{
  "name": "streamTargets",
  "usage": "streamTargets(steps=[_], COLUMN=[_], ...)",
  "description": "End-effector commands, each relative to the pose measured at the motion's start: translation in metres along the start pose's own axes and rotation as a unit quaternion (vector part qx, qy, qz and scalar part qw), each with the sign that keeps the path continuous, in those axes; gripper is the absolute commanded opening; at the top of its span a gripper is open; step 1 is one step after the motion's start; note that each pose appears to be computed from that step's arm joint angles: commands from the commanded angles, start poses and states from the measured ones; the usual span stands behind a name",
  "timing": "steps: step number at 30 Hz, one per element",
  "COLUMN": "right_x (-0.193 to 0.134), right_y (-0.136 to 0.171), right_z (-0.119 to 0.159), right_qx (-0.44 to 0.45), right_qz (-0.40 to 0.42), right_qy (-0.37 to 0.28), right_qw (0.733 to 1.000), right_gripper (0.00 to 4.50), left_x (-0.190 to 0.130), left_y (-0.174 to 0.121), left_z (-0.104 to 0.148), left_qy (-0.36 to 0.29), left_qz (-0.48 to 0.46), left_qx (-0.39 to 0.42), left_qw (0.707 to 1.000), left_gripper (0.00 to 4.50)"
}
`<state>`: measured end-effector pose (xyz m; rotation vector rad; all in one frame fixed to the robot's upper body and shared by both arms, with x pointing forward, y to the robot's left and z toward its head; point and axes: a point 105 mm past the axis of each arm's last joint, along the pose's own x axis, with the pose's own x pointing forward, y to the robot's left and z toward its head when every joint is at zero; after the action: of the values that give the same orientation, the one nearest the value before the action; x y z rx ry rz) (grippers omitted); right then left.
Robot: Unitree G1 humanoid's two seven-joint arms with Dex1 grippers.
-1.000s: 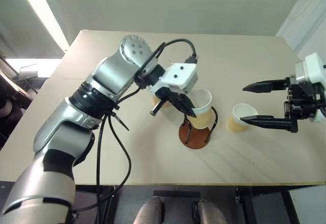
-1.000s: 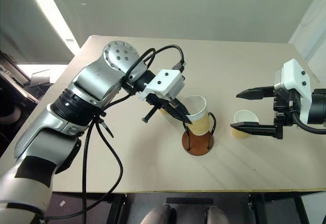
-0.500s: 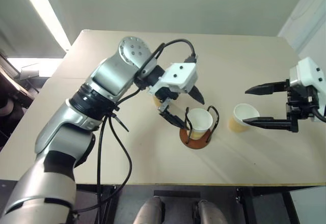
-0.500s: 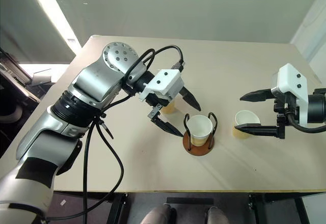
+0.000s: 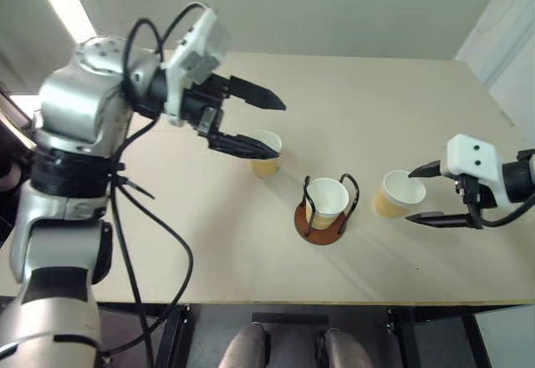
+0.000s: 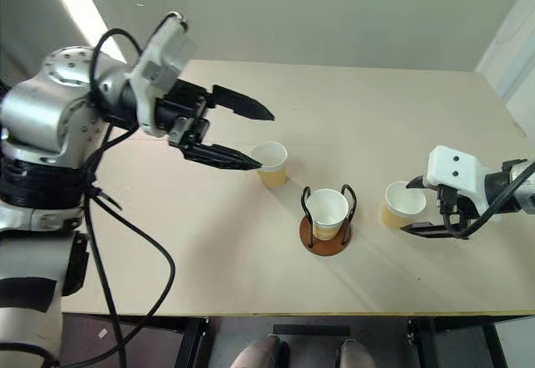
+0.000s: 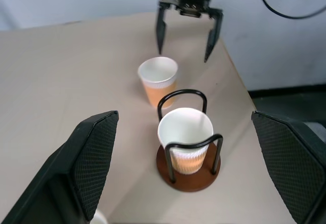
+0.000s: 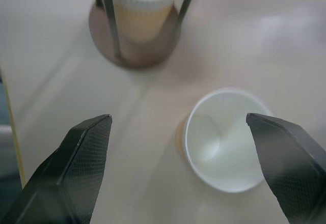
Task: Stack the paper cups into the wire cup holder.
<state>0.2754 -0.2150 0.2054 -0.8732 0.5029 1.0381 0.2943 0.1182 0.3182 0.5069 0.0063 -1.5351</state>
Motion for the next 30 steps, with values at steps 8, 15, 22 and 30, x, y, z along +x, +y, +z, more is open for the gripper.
streamTargets(steps=[8, 15, 22, 30], right_x=[0.025, 0.039, 0.041, 0.015], right_y=[-0.018, -0.023, -0.026, -0.03], right_z=[-0.022, -0.027, -0.022, 0.015], right_qx=[-0.036, -0.056, -0.066, -0.094], right_qz=[0.0, 0.02, 0.028, 0.028], right_qy=[0.064, 0.085, 0.079, 0.045], right_qw=[0.997, 0.995, 0.994, 0.994], right_gripper=[4.4, 4.02, 1.56, 0.01], left_x=[-0.036, -0.039, -0.043, -0.05], left_y=[-0.028, -0.032, -0.033, -0.03], left_z=[-0.013, -0.021, -0.026, -0.029], left_qy=[-0.028, -0.02, -0.004, 0.01], left_qz=[0.054, 0.065, 0.06, 0.059], left_qx=[-0.041, -0.048, -0.058, -0.058], left_qw=[0.997, 0.997, 0.996, 0.997], left_gripper=[4.48, 4.5, 4.5, 4.5])
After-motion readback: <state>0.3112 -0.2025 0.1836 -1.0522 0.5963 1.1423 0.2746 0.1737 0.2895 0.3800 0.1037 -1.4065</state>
